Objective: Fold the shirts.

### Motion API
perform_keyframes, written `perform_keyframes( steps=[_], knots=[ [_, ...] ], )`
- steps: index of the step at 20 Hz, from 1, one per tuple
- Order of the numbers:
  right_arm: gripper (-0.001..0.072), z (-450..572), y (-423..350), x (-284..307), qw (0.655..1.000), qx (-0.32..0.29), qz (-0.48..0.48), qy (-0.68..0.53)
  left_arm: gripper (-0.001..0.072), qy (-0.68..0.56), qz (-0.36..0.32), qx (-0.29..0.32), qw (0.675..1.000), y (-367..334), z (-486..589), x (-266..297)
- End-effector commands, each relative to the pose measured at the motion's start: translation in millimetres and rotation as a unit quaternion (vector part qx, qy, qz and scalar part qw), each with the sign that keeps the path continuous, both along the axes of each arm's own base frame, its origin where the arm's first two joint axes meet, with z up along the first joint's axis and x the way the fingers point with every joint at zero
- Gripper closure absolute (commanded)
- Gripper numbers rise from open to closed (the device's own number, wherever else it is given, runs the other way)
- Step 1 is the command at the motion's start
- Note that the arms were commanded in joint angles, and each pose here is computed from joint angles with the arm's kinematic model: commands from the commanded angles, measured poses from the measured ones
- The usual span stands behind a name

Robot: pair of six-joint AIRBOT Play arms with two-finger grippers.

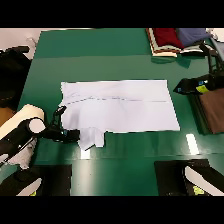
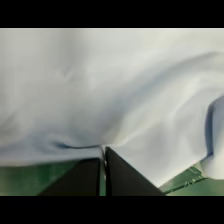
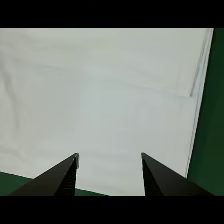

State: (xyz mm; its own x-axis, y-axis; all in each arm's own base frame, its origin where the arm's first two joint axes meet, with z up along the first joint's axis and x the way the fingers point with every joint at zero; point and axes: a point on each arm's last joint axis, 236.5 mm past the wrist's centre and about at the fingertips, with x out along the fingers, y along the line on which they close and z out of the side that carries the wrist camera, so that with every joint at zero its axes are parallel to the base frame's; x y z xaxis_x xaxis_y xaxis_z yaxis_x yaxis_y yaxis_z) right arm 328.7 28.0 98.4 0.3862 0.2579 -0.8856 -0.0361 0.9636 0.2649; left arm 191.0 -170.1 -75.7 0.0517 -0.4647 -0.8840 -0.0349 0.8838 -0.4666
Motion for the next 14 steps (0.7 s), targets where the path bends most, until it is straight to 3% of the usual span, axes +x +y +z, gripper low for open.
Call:
perform_keyframes(
  steps=[1, 8, 14],
  knots=[
    [0.0262, -19.5, -25.8, -26.9, 0.998, 0.005, -0.043, 0.038, 0.0681, -0.021, -0.013, 0.003, 1.0, -4.1, 13.2, 9.8],
    [0.0259, -147.6, -90.9, -130.2, 0.945, 0.084, -0.247, 0.199, 0.0681, -0.074, -0.024, -0.002, 0.997, -10.5, 48.0, 39.8],
    [0.0262, -182.8, -60.1, -106.9, 0.929, 0.174, -0.257, 0.204, 0.0681, -0.073, -0.025, -0.001, 0.997, -10.4, 47.9, 39.4]
  ],
)
